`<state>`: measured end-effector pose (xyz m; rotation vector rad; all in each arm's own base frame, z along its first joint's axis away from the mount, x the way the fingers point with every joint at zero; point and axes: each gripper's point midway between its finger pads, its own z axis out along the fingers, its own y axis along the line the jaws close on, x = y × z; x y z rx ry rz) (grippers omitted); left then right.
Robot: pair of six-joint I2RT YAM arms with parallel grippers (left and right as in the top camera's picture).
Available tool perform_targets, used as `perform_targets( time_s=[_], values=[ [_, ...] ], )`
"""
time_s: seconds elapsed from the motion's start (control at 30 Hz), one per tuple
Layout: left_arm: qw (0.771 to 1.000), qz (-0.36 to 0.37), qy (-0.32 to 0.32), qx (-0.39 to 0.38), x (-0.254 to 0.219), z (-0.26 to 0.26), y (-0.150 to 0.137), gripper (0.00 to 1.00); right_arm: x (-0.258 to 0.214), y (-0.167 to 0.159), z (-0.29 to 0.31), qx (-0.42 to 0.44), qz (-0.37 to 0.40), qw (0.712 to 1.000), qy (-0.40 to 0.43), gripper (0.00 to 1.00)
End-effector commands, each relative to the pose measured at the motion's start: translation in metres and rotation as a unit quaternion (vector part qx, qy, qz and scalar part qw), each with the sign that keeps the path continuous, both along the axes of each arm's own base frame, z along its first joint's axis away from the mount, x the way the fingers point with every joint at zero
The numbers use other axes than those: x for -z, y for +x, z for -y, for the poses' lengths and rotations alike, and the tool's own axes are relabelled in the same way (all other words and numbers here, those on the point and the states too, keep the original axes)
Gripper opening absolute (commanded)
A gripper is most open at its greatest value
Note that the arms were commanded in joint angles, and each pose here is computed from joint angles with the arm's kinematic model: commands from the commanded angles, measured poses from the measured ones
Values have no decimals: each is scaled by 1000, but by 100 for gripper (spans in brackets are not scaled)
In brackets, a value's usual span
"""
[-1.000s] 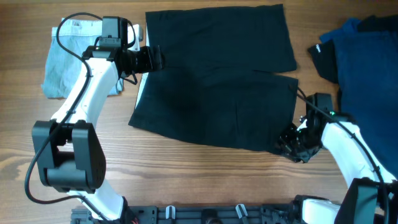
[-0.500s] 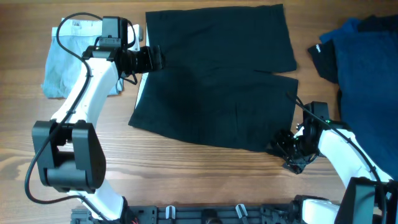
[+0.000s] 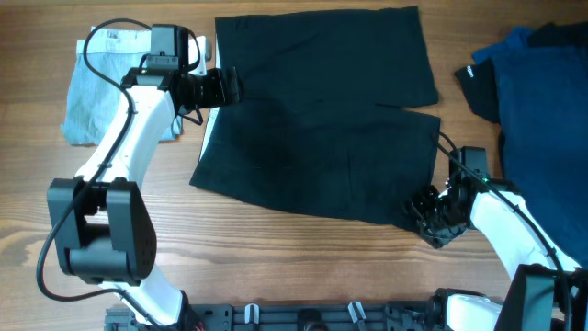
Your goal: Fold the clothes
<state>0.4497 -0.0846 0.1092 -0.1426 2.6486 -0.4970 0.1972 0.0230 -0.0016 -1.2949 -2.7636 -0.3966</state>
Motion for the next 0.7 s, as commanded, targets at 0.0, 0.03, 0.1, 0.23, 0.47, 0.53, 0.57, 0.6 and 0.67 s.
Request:
perform_targets(
  time_s=[0.0,0.03,0.1,0.23,0.47,0.53,0.57,0.6,0.67],
  values=[
    [1000,-5,-2,-1,4,0,-1,100,8,-1,14,-2,-2,999,-42,59],
    [1000,-5,-2,-1,4,0,-1,100,8,-1,15,-2,-2,999,-44,59],
    [1000,-5,-2,-1,4,0,-1,100,8,1,15,-3,1,999,-46,58],
    [1000,-5,-2,-1,4,0,-1,100,8,3,5,-28,8,999,-46,38],
    [1000,-5,-2,-1,4,0,-1,100,8,9,3,-48,23,997,-50,4],
    [1000,-5,-2,-1,4,0,-1,100,8,10,3,-48,24,997,-49,4],
    [1000,-5,-2,-1,4,0,-1,100,8,11,3,-49,27,997,-50,4],
    [1000,-5,-2,-1,4,0,-1,100,8,12,3,-48,29,997,-50,4],
    [1000,-5,-2,-1,4,0,-1,100,8,12,3,-48,29,997,-49,4]
  ],
)
